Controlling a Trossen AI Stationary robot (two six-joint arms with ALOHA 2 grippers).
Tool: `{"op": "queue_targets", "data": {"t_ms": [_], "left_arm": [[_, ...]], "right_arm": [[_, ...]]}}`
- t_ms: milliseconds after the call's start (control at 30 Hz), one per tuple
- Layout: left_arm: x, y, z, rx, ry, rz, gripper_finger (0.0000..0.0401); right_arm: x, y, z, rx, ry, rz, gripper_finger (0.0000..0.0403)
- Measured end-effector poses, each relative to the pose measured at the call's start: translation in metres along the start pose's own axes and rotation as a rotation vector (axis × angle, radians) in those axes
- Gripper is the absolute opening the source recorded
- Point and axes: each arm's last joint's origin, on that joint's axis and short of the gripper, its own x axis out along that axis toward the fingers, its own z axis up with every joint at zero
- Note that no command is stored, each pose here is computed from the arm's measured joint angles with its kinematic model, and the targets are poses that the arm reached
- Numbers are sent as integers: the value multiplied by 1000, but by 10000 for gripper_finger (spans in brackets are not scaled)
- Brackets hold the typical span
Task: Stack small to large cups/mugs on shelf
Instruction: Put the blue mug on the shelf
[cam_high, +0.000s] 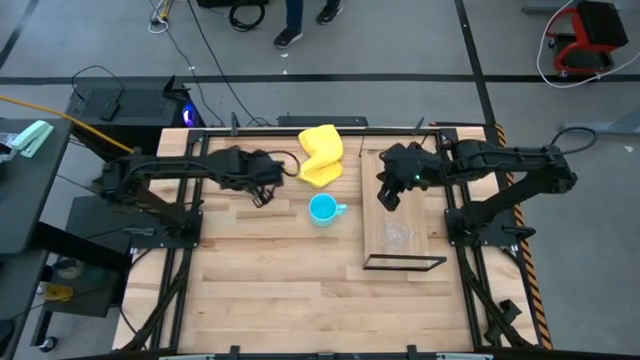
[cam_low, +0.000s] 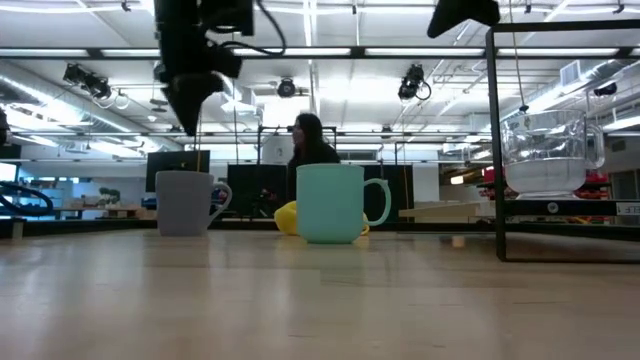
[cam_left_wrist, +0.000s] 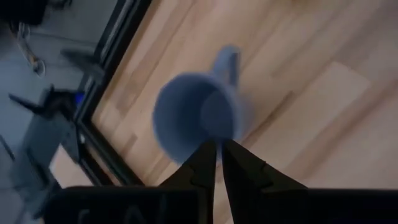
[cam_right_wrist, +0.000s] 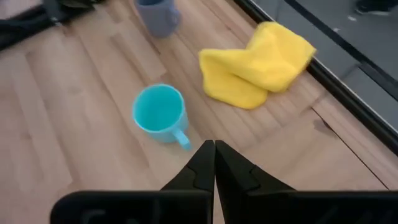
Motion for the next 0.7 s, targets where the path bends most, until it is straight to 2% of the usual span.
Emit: {"op": "queue_targets", "data": {"t_ms": [133, 233, 433, 700], "left_arm": [[3, 10, -22, -55, -39, -23, 36], [3, 14, -37, -95, -77, -84, 35], [9, 17, -61, -166, -118, -217, 24], [33, 8, -84, -198, -73, -262, 27]], "right_arm": [[9, -3, 12, -21, -2, 118, 19], [20, -5, 21, -57, 7, 195, 19], [51, -10, 33, -123, 46, 246, 20], [108, -14, 39, -130, 164, 273, 61]]}}
